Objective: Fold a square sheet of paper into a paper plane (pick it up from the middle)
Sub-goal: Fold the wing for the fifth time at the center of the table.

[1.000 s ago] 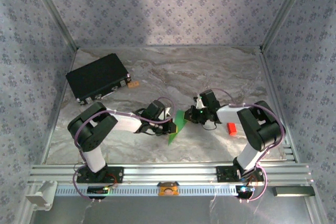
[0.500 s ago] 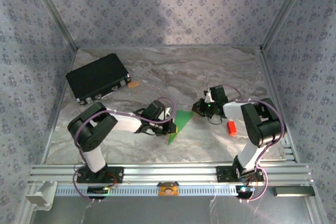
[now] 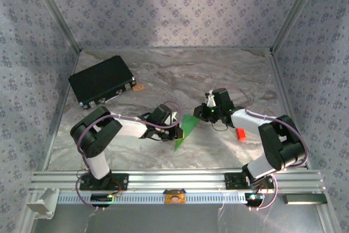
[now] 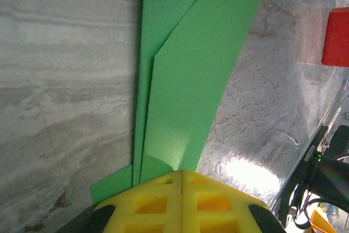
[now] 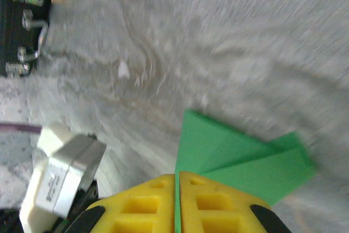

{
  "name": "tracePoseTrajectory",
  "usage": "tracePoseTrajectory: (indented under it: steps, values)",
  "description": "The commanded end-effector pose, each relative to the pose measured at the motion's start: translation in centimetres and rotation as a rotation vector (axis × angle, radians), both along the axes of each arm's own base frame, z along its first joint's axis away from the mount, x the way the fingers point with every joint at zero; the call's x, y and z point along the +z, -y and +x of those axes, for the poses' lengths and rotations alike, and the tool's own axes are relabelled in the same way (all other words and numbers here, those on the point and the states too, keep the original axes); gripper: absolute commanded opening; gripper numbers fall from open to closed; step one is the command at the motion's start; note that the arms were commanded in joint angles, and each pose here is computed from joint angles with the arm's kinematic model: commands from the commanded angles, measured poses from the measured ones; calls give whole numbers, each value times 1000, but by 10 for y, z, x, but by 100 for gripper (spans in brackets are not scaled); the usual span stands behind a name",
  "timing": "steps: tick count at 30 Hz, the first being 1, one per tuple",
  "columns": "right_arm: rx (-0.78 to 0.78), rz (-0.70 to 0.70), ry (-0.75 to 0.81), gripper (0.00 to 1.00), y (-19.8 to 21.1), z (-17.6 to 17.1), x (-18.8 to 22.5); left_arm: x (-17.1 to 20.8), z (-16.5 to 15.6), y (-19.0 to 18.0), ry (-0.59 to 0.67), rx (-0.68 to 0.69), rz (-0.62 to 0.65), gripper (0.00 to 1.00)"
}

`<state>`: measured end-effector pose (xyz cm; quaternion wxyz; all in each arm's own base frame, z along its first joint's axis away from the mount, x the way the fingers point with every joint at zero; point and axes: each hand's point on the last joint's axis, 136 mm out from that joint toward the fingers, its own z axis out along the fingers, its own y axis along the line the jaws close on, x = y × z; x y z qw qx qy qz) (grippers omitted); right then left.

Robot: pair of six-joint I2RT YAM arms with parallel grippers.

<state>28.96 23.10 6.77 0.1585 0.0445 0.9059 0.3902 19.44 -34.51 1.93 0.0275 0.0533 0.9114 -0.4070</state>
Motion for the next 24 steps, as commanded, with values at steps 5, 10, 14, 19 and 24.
tracePoseTrajectory:
  steps: [5,10,14,19,24]
  values:
    - [29,-59,-136,7,-16,-34,-44,-18,-15,-13,-72,-12,78,0]
    - [-22,-113,-190,3,2,-40,-71,1,-14,-4,-42,-26,46,0]
    - [-6,-97,-174,3,-1,-39,-67,15,-18,-2,-18,-50,18,3]
    - [11,-72,-167,4,-6,-38,-62,6,-31,-10,-45,-81,42,4]
    - [28,-21,-125,7,-14,-33,-47,-16,-38,-19,-91,-61,83,0]
